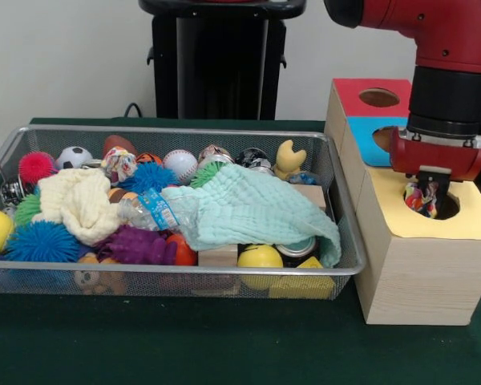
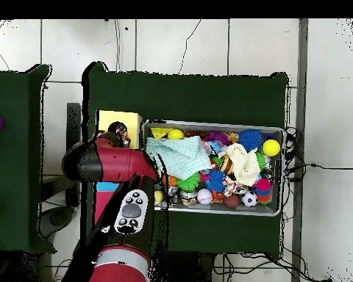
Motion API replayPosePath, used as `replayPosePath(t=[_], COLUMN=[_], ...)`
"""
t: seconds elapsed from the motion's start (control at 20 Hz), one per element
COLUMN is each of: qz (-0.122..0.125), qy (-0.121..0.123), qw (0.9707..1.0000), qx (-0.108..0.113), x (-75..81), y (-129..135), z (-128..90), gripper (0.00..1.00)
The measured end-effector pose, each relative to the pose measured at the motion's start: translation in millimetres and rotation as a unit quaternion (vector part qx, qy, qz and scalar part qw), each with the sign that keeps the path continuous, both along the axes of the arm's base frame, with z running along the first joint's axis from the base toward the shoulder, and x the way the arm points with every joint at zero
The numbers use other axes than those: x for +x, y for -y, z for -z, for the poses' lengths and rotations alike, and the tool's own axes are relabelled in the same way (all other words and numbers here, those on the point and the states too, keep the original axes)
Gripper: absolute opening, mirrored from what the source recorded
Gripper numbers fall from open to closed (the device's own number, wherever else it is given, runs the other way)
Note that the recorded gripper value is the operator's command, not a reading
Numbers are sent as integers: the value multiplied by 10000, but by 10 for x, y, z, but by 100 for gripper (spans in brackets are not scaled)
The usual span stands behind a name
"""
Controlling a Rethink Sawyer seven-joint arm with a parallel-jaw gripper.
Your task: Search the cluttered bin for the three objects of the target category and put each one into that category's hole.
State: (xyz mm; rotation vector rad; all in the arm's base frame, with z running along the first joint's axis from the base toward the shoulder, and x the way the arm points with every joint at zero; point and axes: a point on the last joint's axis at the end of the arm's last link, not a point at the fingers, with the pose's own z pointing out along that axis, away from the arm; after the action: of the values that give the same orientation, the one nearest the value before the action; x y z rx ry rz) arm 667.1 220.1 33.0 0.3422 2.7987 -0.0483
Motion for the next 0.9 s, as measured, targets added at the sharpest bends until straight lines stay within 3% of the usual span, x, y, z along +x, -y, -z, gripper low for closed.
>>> replayPosePath(t=[0.2, 0.25, 0.55, 0.9], qz=[-6, -17, -14, 0], qy=[26, 85, 313, 323], qw=[10000, 10000, 9995, 9995], qx=[-4, -7, -63, -64], x=[1, 15, 90, 91], y=[-6, -22, 13, 8], z=[11, 14, -13, -14], gripper=[0, 100, 100, 100])
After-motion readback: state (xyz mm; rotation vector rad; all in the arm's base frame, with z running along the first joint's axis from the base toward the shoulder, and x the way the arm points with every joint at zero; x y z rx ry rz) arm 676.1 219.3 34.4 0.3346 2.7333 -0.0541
